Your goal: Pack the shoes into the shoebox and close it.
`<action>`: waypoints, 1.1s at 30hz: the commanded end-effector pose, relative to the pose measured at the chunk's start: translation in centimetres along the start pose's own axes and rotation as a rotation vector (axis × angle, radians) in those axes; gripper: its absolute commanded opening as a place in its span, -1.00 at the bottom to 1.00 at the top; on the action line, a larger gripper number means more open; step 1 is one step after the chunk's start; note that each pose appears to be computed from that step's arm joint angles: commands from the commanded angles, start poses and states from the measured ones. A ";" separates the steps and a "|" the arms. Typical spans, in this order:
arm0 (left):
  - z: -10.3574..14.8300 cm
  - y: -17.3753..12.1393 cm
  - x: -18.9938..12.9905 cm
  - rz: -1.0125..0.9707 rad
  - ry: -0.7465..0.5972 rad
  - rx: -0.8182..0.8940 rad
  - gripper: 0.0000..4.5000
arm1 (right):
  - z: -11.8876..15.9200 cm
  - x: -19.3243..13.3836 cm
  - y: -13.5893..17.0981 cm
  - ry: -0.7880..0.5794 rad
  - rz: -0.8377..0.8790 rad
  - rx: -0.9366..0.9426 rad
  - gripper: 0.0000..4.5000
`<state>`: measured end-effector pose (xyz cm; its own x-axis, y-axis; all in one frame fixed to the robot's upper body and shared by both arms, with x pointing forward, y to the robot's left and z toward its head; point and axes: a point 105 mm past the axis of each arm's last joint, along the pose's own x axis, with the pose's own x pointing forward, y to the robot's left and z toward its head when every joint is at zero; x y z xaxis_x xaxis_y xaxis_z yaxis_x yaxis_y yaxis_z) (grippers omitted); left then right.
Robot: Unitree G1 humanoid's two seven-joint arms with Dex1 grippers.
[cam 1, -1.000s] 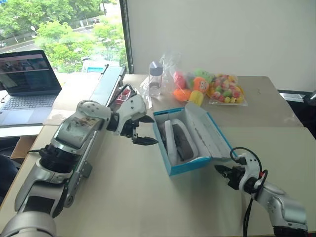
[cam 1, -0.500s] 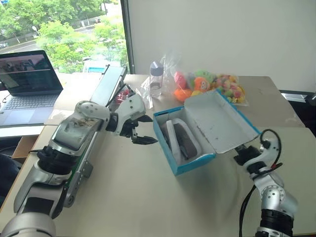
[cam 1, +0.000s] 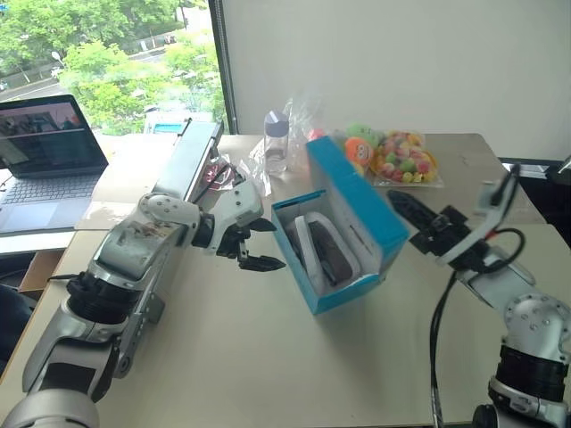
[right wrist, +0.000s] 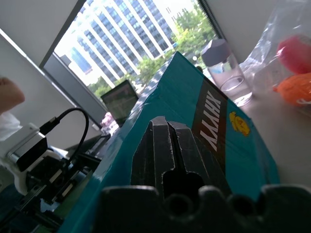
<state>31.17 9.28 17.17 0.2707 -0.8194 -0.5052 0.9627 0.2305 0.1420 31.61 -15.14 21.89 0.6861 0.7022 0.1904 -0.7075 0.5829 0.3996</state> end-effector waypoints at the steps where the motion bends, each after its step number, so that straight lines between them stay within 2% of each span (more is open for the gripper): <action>1: 0.7 0.7 -1.3 0.082 -0.023 0.018 0.97 | 0.7 2.1 0.1 0.025 0.047 -0.068 -1.00; 5: 0.4 0.8 -1.7 0.116 -0.026 0.000 0.97 | 0.7 3.9 -0.4 0.044 0.072 -0.072 -1.00; 9: -0.1 0.8 -2.1 0.170 -0.023 -0.011 0.97 | -3.6 7.8 -2.4 0.183 0.067 -0.064 -1.00; 14: -0.5 0.8 -2.6 0.224 -0.012 -0.015 0.97 | -8.8 9.6 -4.5 0.334 0.009 -0.038 -1.00; 18: -0.8 0.9 -3.0 0.263 -0.008 -0.026 0.97 | -12.6 9.0 -5.3 0.493 -0.025 -0.066 -1.00; 22: -1.0 0.7 -3.1 0.279 -0.005 -0.029 0.97 | -15.3 6.9 -6.6 0.709 -0.056 -0.291 -1.00; 25: -1.1 0.5 -3.1 0.276 -0.001 -0.032 0.97 | -15.2 6.1 -6.8 0.814 -0.035 -0.537 -1.00; 27: -1.1 0.3 -2.9 0.267 -0.004 -0.028 0.97 | -14.1 6.4 -6.0 0.807 -0.010 -0.620 -1.00; 31: -0.7 0.6 -2.5 0.264 -0.019 -0.018 0.97 | -10.2 7.7 -3.2 0.675 0.035 -0.574 -1.00; 33: -0.3 0.9 -2.5 0.272 -0.041 -0.015 0.97 | -6.8 8.1 -1.6 0.568 0.062 -0.514 -1.00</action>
<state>31.04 12.12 16.79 0.5030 -0.7280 -0.4658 0.8621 0.4607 0.2109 37.63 -7.18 13.62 0.5482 0.7200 -0.4256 -0.8260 0.5458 -0.1408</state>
